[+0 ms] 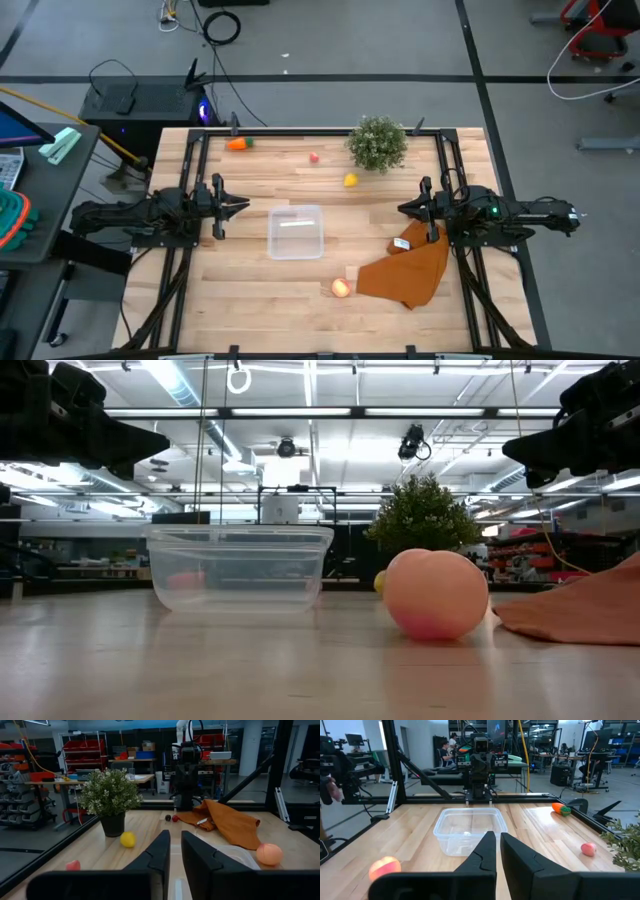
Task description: Pick and placing Produce into tupperware
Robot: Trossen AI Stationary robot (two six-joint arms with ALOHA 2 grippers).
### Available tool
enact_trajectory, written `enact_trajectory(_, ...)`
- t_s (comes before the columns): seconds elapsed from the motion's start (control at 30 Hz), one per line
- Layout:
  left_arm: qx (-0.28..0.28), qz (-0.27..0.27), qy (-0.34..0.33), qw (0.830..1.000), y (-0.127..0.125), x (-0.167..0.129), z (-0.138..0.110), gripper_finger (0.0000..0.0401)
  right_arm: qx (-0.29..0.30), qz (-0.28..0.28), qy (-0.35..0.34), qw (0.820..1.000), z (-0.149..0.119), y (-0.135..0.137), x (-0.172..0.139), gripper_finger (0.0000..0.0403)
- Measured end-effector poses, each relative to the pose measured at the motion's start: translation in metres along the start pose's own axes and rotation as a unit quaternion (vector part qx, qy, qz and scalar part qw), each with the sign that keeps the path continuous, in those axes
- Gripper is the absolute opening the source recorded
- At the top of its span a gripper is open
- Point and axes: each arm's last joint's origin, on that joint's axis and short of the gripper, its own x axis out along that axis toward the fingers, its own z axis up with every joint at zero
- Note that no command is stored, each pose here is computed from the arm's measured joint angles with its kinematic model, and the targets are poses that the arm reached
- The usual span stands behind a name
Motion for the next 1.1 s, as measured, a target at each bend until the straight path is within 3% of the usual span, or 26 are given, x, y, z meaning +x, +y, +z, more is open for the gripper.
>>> enact_trajectory(0.27,0.011,0.001,-0.041,0.999,0.0,0.0,0.008,0.0057,0.0,0.0,0.0,1.0,0.0,0.0,0.0,0.0)
enact_trajectory(0.4,0.026,0.017,-0.111,0.993,0.001,-0.002,0.022,0.0053,0.0,0.0,0.0,1.0,0.0,0.0,0.0,0.0)
enact_trajectory(0.6,0.0,0.111,-0.238,0.965,0.008,-0.013,0.046,0.004,0.0,0.0,0.0,1.0,0.0,0.0,0.0,0.0)
enact_trajectory(0.97,-0.085,0.101,-0.365,0.922,0.011,-0.028,0.069,0.004,0.0,0.0,0.0,1.0,0.0,0.0,0.0,0.0)
enact_trajectory(1.1,-0.093,0.097,-0.398,0.907,0.012,-0.037,0.096,0.0032,0.0,0.0,0.0,1.0,0.0,0.0,0.0,0.0)
